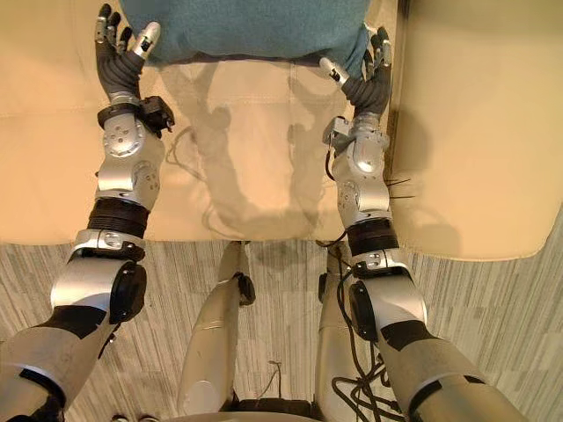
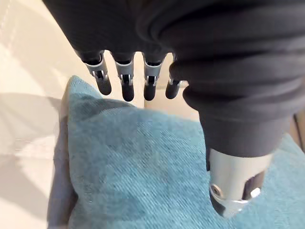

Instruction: Pick up cushions and gather them together orderly.

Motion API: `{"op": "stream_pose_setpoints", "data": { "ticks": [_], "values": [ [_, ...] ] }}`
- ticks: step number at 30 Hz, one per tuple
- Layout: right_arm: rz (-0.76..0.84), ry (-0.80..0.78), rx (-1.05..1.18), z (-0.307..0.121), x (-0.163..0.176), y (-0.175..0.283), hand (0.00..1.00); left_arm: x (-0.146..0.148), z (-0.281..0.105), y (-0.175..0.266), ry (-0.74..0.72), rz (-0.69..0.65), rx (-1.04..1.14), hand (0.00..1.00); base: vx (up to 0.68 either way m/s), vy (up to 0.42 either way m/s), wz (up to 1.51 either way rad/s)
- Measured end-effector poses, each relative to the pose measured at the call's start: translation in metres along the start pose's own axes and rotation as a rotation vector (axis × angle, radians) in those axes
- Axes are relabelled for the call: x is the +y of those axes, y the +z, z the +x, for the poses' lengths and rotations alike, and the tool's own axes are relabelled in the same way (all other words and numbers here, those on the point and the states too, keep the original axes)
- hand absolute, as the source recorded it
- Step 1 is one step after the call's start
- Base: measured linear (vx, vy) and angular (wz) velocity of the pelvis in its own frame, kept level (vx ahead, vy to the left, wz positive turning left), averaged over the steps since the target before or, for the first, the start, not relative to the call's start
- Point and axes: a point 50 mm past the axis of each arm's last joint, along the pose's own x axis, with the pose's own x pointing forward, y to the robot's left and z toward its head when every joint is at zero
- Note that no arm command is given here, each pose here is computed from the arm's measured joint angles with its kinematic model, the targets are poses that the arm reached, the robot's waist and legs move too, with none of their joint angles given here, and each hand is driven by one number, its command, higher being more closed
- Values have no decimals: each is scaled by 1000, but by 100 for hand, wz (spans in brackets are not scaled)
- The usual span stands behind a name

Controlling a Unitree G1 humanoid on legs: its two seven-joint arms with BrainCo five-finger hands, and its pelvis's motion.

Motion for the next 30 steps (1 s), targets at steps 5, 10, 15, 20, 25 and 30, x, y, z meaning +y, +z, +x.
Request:
{"op": "stream_pose_setpoints", "data": {
  "ticks": [5, 10, 15, 20, 25, 30],
  "values": [
    [-1, 29, -142, -11, -13, 29, 0, 35, -10, 12, 43, 16, -85, 0, -15, -5, -2],
    [-163, 7, -344, -54, -58, 65, 0, 59, -57, 14, -31, 20, -189, 0, 13, -32, 18],
    [-418, -59, -147, -125, -114, 29, 0, 82, -147, -60, -54, 34, 111, 0, -1, -85, 30],
    [-528, -124, 231, -203, -157, -24, 0, 112, -241, -116, -94, 127, 503, 0, 71, -25, 0],
    [-571, -180, 739, -299, -196, -81, 0, 155, -323, -157, -116, 308, 910, 0, 112, 11, -15],
    [-612, -180, 1147, -378, -221, -109, 0, 189, -398, -171, -136, 449, 1259, 0, 78, 15, -26]
  ]
}}
